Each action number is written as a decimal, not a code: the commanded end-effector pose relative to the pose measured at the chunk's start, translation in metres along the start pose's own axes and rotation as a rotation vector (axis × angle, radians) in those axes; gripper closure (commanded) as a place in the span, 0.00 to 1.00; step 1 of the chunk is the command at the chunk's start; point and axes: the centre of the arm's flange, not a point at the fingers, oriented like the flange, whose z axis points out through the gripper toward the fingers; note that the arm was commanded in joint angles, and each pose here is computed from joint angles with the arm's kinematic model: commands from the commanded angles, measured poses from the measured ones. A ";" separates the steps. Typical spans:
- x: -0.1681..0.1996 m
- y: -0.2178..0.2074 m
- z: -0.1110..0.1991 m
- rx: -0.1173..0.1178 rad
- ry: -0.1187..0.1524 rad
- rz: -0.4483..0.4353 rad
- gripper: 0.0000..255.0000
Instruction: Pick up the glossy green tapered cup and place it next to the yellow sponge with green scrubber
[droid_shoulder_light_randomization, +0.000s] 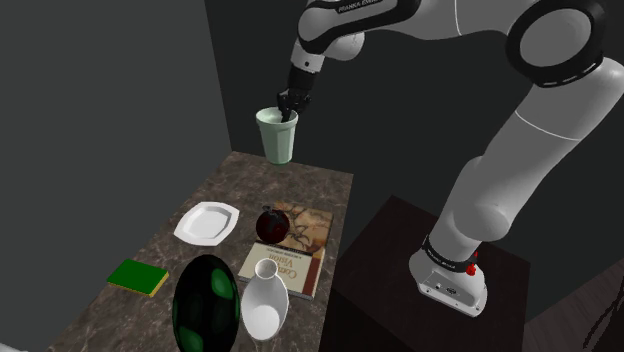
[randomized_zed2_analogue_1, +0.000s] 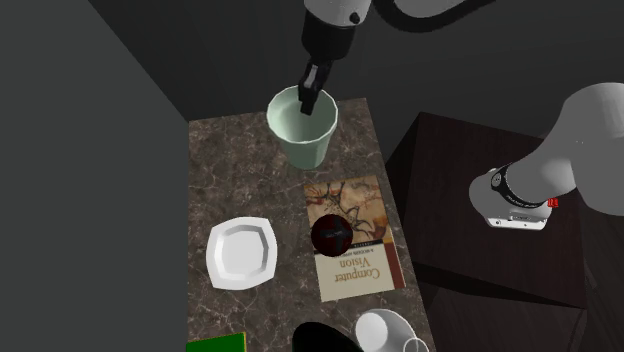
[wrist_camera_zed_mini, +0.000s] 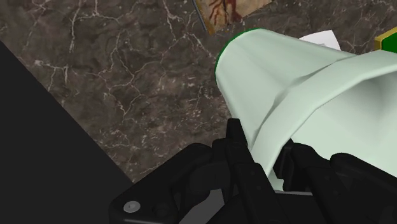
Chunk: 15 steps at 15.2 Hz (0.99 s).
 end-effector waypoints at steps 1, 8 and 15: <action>-0.003 -0.024 0.007 0.000 0.001 0.001 1.00; -0.014 -0.113 0.031 0.000 0.001 0.001 1.00; -0.026 -0.201 0.056 0.000 0.001 0.001 1.00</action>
